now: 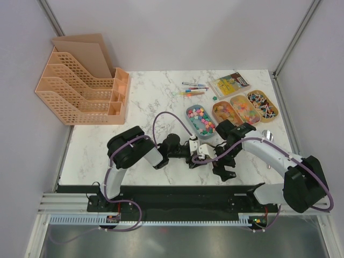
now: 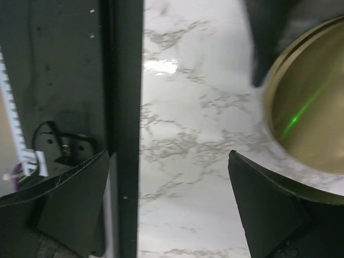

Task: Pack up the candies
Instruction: Screw the bottle lid onto the packing bottle.

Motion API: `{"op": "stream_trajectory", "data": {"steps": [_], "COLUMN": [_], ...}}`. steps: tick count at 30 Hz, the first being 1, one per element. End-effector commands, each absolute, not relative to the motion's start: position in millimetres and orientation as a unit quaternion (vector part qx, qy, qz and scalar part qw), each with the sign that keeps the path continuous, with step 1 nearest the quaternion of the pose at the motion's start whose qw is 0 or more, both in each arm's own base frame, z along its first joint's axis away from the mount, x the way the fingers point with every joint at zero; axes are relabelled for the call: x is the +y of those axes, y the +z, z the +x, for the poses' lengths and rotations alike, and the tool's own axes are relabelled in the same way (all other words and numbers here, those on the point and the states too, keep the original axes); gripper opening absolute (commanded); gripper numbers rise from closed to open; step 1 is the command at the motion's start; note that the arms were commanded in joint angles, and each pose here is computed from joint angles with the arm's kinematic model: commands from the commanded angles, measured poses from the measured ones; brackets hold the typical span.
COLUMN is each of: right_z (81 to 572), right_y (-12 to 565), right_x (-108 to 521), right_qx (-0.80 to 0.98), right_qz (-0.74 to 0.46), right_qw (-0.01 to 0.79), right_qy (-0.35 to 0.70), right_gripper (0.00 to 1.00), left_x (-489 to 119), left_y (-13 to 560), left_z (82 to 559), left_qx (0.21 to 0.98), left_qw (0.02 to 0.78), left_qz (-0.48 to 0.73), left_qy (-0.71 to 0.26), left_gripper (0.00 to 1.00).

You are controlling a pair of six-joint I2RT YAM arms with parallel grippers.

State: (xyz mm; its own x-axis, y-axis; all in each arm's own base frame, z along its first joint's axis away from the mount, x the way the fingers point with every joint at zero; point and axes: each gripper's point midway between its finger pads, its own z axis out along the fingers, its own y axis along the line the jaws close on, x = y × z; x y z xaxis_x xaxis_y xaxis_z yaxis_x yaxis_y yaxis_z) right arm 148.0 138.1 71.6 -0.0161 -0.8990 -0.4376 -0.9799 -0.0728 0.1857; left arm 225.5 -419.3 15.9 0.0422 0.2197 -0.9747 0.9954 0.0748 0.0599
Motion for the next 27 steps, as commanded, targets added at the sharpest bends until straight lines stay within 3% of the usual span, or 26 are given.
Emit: {"op": "stream_trajectory", "data": {"steps": [1,9,19,27], "right_z": [122,191,250,248], "right_y": [87,118,112,103], "right_x": [141,140,167,176], "right_qx": [0.692,0.696,0.684,0.667], "right_qz": [-0.668,-0.665,-0.669,-0.684], "right_qw": [0.081,0.199,0.196,0.149], "right_qy": [0.261,0.181,0.215,0.256], "right_gripper": [0.98,0.98,0.98,0.98], "left_x": [-368,-369,-368,-368], "left_y": [-74,-76,-76,-77], "left_z": [221,221,221,222], "left_qx": [0.686,0.686,0.686,0.686], "left_qw": [0.360,0.358,0.357,0.357], "left_qz": [0.533,0.536,0.536,0.536], "left_qy": [-0.340,-0.339,-0.338,-0.338], "left_gripper": [0.02,0.02,0.02,0.02]}}
